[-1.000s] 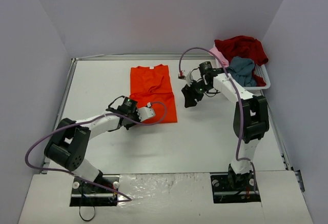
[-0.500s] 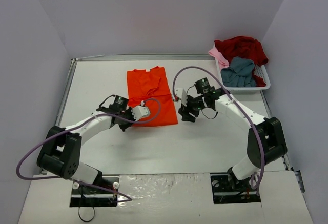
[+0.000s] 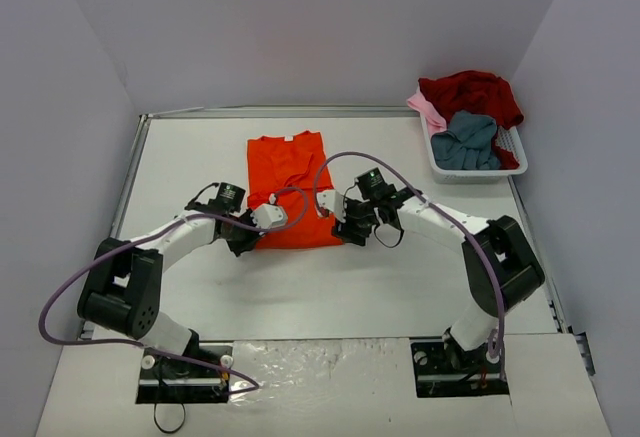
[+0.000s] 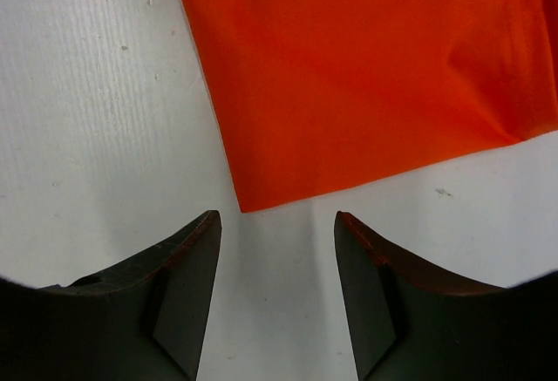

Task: Fold and stack the t-shirts
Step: Grab one side of the 2/3 rectangular tshirt with both arms

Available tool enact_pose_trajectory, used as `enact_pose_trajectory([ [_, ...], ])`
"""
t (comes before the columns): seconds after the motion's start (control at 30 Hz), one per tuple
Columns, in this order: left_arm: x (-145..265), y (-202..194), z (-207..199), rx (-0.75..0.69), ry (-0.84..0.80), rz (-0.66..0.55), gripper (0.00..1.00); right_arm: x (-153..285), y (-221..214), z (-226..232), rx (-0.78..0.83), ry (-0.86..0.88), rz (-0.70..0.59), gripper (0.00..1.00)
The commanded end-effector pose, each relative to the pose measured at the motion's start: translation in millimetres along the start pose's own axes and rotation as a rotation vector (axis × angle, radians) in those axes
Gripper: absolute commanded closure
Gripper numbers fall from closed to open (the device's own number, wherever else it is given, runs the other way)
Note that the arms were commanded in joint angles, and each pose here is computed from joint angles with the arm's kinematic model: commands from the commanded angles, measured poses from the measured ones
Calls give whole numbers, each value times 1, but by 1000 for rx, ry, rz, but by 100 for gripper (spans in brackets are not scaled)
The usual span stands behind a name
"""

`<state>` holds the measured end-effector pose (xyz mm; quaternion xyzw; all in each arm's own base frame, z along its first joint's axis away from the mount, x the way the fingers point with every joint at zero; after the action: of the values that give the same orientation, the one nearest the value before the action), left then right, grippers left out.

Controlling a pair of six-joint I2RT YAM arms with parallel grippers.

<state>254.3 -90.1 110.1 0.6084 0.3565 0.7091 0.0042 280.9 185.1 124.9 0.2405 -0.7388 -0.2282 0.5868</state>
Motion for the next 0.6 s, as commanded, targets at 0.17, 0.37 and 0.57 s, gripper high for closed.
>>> enact_pose_trajectory([
  [0.17, 4, 5, 4, 21, -33, -17, 98, -33, 8, 1, 61, 32, 26, 50],
  [0.37, 5, 3, 5, 34, -32, -21, 98, -47, 5, 4, 61, 49, 59, 51],
  [0.57, 9, 4, 6, 51, -40, -42, 98, -49, 3, 2, 47, 34, 79, 53],
])
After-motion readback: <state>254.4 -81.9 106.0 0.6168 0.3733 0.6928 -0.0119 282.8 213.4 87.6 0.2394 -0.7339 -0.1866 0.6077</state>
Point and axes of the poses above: each gripper's point midway between its finger pads, its own x axis back along the fingers, its own z axis along the line the jaws close on, y = z × x, the point moved 9 cm from there along x, back along the fingers, and after that the axes turned 4 degrees about x, right-handed, at the moved point
